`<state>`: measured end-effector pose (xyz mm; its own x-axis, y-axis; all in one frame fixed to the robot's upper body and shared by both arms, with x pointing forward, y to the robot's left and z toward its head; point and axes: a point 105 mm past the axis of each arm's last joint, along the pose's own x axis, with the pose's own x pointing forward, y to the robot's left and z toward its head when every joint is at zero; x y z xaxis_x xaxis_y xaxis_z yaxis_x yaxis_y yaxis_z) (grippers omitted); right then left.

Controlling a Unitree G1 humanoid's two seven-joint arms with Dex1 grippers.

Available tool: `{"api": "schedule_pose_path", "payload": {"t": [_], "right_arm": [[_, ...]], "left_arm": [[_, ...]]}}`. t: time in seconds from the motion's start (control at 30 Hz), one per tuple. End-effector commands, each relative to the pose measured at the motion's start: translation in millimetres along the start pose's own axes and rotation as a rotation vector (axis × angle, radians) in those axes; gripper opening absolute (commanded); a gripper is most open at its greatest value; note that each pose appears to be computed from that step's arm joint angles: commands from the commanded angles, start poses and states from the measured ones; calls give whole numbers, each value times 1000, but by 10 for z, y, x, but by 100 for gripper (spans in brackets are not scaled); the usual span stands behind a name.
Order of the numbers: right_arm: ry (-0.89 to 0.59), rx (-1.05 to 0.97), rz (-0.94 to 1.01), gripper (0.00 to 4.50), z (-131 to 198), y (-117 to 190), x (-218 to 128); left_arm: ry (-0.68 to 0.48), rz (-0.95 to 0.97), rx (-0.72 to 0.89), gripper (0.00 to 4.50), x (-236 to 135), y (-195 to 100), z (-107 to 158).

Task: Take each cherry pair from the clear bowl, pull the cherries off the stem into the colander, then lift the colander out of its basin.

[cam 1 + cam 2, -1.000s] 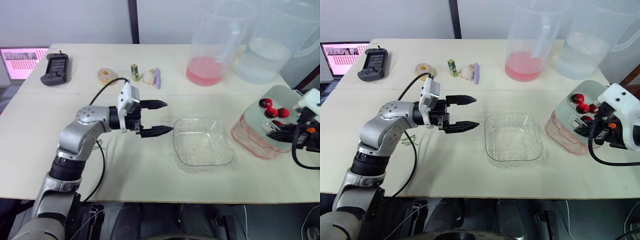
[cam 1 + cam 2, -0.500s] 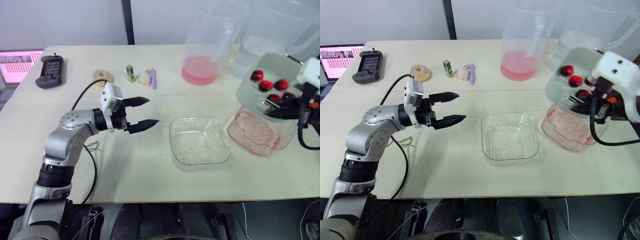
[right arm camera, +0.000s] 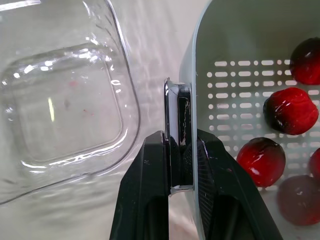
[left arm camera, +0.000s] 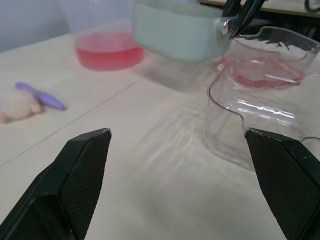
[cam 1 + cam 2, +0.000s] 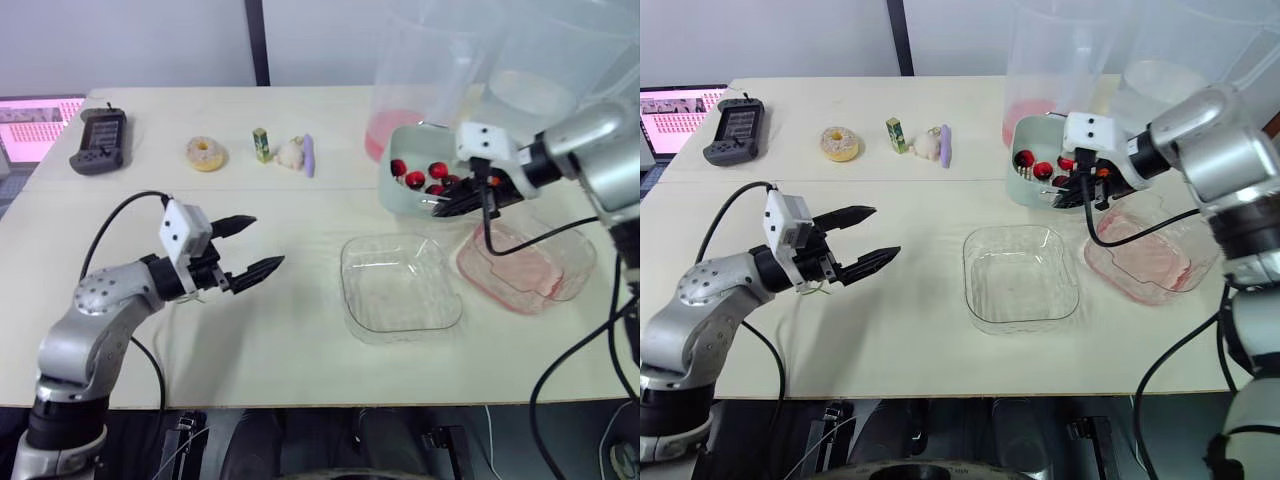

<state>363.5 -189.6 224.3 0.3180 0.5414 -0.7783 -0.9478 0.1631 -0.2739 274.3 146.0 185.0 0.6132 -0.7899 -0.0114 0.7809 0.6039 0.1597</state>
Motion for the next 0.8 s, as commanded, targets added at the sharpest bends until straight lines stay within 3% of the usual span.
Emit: {"api": "schedule_pose_path", "payload": {"t": [0.03,0.4,0.57,0.73,0.8], "right_arm": [[-8,-44,6,21,98,-96,-25],[93,-67,41,21,-152,-234,176],[120,-75,90,21,-224,-192,168],[107,-56,81,21,-243,-204,137],[120,-70,50,124,-261,-238,104]], "left_arm": [[-24,26,48,450,-60,-55,147],[-11,67,39,450,-128,-170,144],[-38,-3,43,450,-89,-275,192],[-19,-28,60,450,-74,-178,212],[-14,-33,67,450,-62,-122,223]]}}
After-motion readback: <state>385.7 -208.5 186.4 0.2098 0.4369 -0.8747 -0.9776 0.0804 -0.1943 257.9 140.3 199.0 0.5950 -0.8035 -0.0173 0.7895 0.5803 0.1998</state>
